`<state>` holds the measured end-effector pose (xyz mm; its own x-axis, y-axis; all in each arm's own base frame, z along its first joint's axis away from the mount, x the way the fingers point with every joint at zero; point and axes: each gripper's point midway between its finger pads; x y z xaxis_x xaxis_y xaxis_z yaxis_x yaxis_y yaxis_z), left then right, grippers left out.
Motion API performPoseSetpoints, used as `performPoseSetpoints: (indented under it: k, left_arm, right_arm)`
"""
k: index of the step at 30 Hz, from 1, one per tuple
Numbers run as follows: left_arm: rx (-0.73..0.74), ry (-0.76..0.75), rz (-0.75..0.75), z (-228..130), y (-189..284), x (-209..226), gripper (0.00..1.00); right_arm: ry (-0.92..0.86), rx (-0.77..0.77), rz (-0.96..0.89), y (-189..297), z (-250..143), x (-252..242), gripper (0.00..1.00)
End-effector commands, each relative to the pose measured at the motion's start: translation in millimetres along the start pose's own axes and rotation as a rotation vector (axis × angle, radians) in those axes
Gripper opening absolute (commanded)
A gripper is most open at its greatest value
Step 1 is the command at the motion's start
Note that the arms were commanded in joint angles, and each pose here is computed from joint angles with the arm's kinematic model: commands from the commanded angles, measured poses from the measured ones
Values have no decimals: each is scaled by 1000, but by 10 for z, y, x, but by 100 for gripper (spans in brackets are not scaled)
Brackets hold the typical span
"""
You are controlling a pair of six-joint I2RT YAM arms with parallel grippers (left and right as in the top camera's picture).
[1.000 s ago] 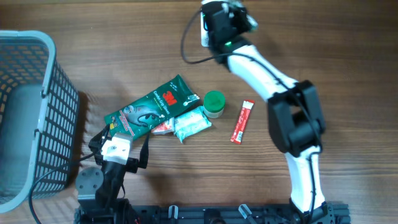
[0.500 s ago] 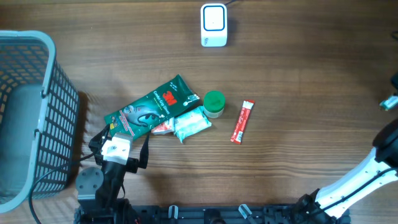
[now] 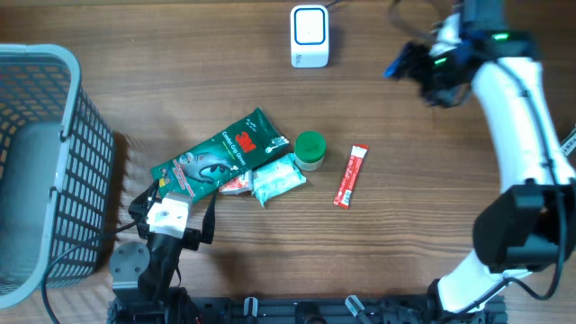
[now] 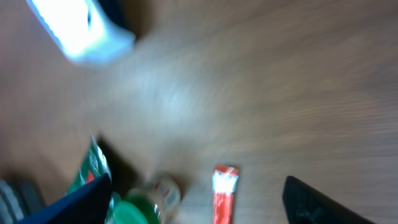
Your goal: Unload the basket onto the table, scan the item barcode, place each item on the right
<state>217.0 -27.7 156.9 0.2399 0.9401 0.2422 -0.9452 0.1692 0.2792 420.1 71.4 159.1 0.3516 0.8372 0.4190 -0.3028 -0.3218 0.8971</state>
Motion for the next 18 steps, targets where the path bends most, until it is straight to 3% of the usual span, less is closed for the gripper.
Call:
performPoseSetpoints:
  k: [1,4,7,8,10,12,16,18]
  left_arm:
    - [-2,-8,10,-6,0,18,100]
    - [-2,-8,10,-6,0,18,100]
    - [-2,-8,11,-7,0,18,100]
    - [-2,-8,10,-6,0,18,100]
    - [-2,-8,10,-6,0,18,100]
    - [-2,-8,11,-7,0,18,100]
    - [-2,-8,11,-7,0,18,100]
    - [-2,-8,11,-7,0,18,100]
  right_arm:
    - [87,126,-115,-502,-665,89,77]
    - [-18,101,-280,-732,-968,-87,71]
    - [-29,164,-240,-779,-1142,-2,70]
    - [-28,191,-209,-768,-1180,61,73]
    - [-8,227,-141,-687,-1204,241,96]
    - [-25,273,-44,-577,-1243,486,100]
    - [-423,304,-35,-577,-1340,706,100]
    - [-520,271,-13,-641,-1312,839,100]
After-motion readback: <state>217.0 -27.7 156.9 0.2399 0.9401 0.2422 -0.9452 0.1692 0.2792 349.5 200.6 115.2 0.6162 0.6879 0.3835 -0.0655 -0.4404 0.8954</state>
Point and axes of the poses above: each gripper's point midway between its finger pads, its own y axis back along the fingers, its own x axis along the line the jaws close on, z = x × y, and after that the axes turned 6 degrees about -y, right-handed
